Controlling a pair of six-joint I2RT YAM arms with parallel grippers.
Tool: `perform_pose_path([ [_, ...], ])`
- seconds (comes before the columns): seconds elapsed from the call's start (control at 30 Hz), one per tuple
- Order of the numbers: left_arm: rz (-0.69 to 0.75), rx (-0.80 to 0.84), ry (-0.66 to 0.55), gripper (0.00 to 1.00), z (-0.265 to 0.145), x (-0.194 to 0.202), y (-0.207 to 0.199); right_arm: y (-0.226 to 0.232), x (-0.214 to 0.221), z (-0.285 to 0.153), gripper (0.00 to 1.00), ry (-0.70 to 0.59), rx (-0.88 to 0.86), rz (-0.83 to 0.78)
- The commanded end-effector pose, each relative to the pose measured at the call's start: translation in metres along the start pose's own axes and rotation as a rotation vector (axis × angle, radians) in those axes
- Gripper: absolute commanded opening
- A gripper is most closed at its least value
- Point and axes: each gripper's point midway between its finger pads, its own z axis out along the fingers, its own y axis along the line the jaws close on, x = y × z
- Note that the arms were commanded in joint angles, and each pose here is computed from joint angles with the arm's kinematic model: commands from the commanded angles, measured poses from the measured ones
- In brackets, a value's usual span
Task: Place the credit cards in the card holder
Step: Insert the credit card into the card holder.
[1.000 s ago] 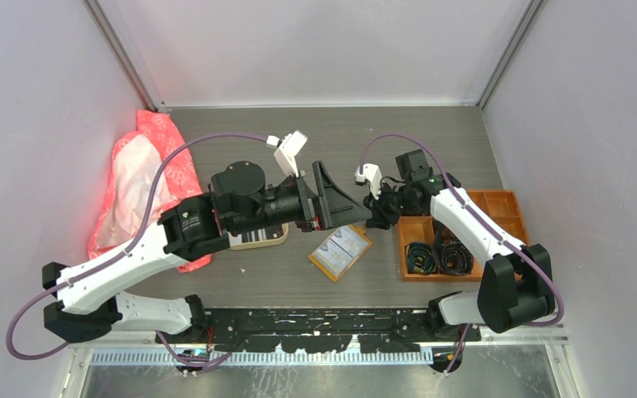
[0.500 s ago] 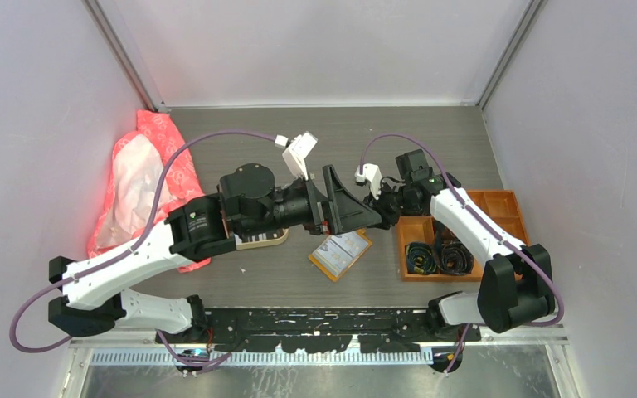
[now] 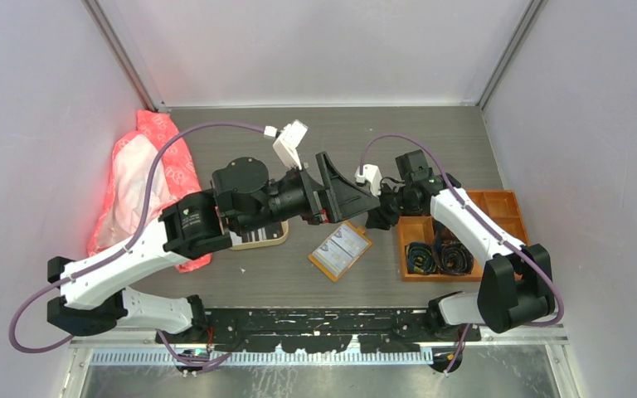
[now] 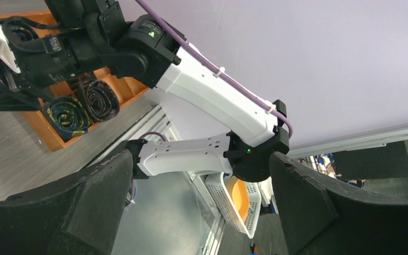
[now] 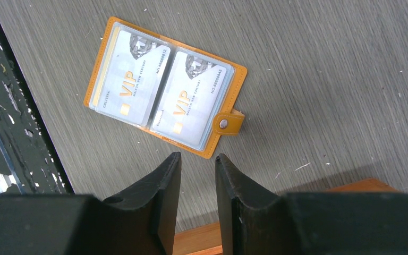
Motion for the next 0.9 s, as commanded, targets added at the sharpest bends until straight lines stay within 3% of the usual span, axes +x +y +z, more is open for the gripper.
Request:
perform_pose_path([
  [0.0,0.04,0.017,-0.065,1.0,-0.001,-0.017,-0.013,0.0,-0.009,-0.002,0.36,-0.039,-0.004,-0.035],
  [0.13,0.188,-0.044,-0.124,1.0,0.0,-0.027,0.007,0.001,-0.012,-0.002,0.36,-0.048,-0.007,-0.022],
  [0.37,0.518,-0.138,-0.305,1.0,-0.005,-0.053,0.095,0.006,-0.023,0.005,0.45,-0.091,-0.058,0.095],
  [0.43,0.568,-0.131,-0.305,1.0,-0.002,-0.052,0.125,0.004,-0.026,0.009,0.47,-0.091,-0.066,0.163],
  [0.57,0.513,-0.16,-0.168,1.0,0.011,-0.031,0.197,-0.001,-0.027,0.018,0.48,-0.057,-0.094,0.308],
  [0.67,0.476,-0.211,-0.087,0.91,0.02,-0.012,0.244,-0.001,-0.02,0.029,0.49,-0.001,-0.136,0.405],
  [0.87,0.415,-0.174,0.04,0.61,0.025,0.039,0.286,0.0,-0.011,0.044,0.48,0.069,-0.199,0.527],
])
